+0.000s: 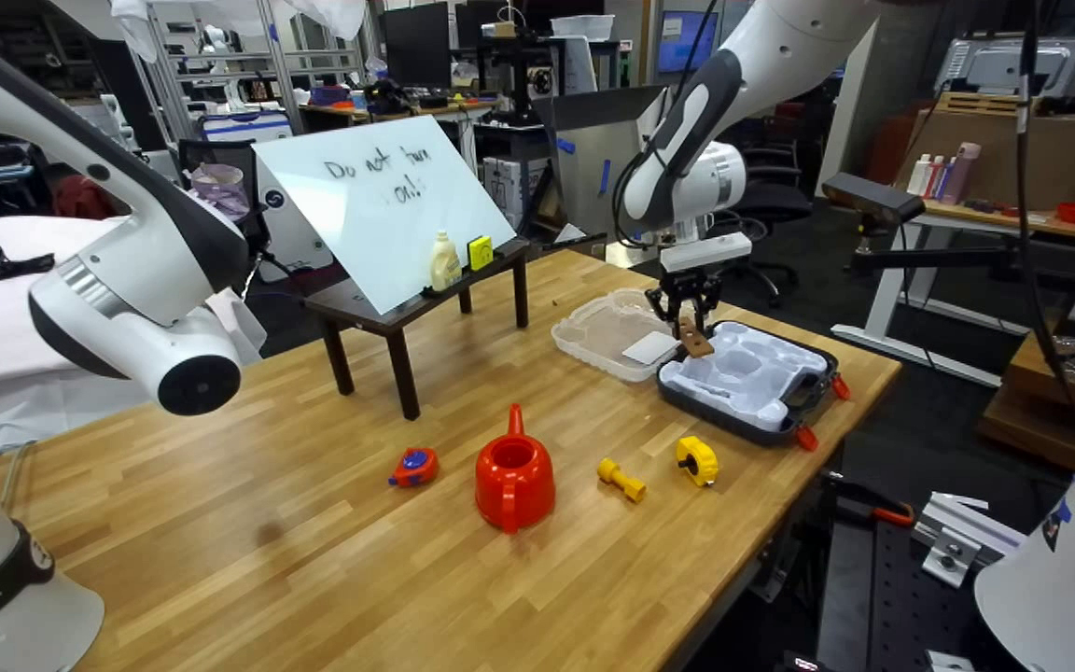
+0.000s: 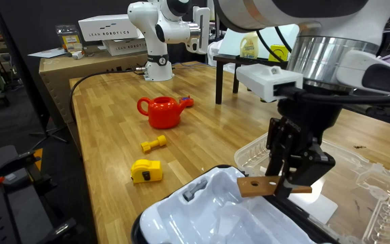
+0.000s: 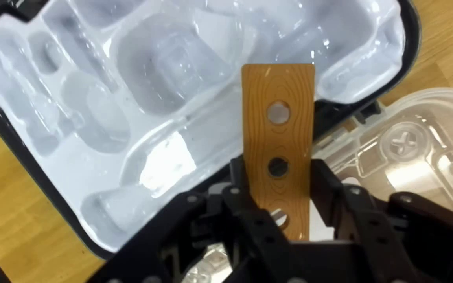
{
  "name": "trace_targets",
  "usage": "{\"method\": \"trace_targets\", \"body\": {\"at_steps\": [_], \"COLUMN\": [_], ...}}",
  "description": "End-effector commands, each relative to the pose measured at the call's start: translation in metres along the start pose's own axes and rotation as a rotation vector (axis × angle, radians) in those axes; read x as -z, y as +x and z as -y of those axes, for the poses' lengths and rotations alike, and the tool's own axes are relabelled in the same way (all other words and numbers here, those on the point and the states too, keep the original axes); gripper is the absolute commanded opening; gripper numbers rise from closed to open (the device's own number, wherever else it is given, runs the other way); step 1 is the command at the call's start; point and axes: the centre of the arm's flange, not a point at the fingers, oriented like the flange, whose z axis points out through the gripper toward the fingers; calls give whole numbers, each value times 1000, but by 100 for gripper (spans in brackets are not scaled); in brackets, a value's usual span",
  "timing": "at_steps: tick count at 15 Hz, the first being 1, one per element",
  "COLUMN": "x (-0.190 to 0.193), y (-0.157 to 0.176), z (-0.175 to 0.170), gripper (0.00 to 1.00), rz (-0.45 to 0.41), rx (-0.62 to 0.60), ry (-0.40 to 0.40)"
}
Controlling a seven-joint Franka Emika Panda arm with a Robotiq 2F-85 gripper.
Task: Place the wooden object in the top left segment in the box
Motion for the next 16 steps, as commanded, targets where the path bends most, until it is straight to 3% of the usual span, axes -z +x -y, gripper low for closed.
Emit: {"method": "trace_targets", "body": {"at_steps": [1,6,11,12,13,16], "x": [14,22,26,22,22,19], "y": [-36,-58,-59,-53,-54,-54], "z": [-29,-52,-44,-45,-43,-44], "gripper": [18,18,18,18,43,43], "rz": [23,42,72,72,73,76], "rx": [-188,-384,-421,-403,-402,-402], "ry": [73,144,200,164,164,161]}}
